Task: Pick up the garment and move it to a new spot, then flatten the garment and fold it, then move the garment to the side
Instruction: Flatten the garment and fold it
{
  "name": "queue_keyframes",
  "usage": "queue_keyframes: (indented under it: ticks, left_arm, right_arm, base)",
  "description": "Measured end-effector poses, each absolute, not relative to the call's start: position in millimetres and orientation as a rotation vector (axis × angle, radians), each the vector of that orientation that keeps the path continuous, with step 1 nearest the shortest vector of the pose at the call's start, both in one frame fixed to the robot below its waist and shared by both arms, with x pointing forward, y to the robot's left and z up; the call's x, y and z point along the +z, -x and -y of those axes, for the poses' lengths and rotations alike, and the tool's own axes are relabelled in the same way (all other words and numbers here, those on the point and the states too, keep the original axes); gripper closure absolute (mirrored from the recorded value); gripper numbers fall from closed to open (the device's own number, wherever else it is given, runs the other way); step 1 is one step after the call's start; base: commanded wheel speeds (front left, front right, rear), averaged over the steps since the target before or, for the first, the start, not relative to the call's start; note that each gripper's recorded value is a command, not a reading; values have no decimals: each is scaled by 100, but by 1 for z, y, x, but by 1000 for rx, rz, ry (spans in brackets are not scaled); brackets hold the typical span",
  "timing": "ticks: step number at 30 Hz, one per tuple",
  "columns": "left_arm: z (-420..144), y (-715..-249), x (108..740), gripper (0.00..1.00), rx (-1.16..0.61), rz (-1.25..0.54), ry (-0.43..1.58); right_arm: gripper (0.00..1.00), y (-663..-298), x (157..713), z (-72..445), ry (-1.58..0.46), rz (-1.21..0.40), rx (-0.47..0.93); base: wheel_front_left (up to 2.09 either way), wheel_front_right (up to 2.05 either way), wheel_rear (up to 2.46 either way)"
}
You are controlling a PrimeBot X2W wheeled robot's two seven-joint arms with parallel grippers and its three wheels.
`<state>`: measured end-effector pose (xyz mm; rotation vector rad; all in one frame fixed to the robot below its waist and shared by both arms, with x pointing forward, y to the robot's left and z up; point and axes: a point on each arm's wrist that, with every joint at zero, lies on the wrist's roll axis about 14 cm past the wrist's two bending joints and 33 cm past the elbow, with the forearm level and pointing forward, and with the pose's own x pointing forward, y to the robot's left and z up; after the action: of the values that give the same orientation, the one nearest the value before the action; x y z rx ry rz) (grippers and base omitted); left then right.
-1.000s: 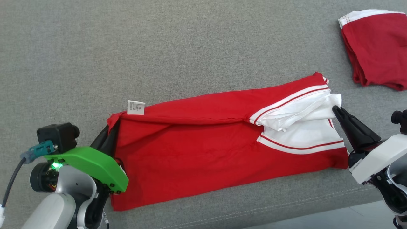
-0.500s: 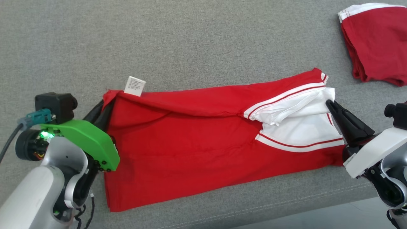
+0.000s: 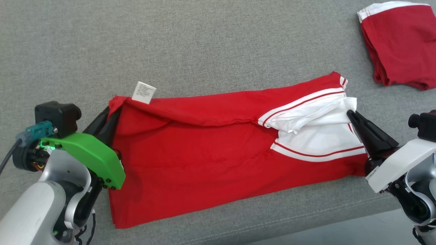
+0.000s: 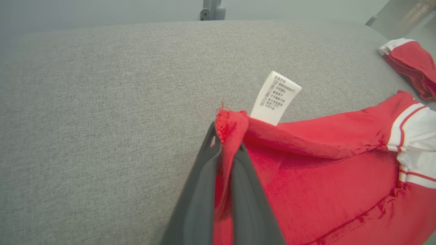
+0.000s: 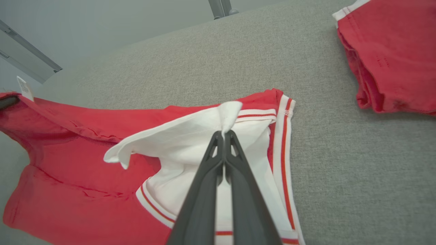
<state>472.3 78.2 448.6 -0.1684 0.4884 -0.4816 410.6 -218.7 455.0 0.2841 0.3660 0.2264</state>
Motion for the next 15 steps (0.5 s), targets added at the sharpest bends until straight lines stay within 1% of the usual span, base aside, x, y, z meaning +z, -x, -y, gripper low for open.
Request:
queue_keyframes:
  ticks: [4,10,15]
  left_arm:
    - [-74,-458,448,100,-551,-485,142]
    - [-83,-445,440,100,-568,-508,110]
    - [-76,-434,441,100,-612,-505,116]
  right_arm:
    - [100,-408,454,219,-293,-371,224]
    - [100,-405,452,219,-296,-383,222]
    - [100,-402,450,220,-298,-392,218]
  base:
    - [0,0,0]
    - [0,0,0]
    - [0,0,0]
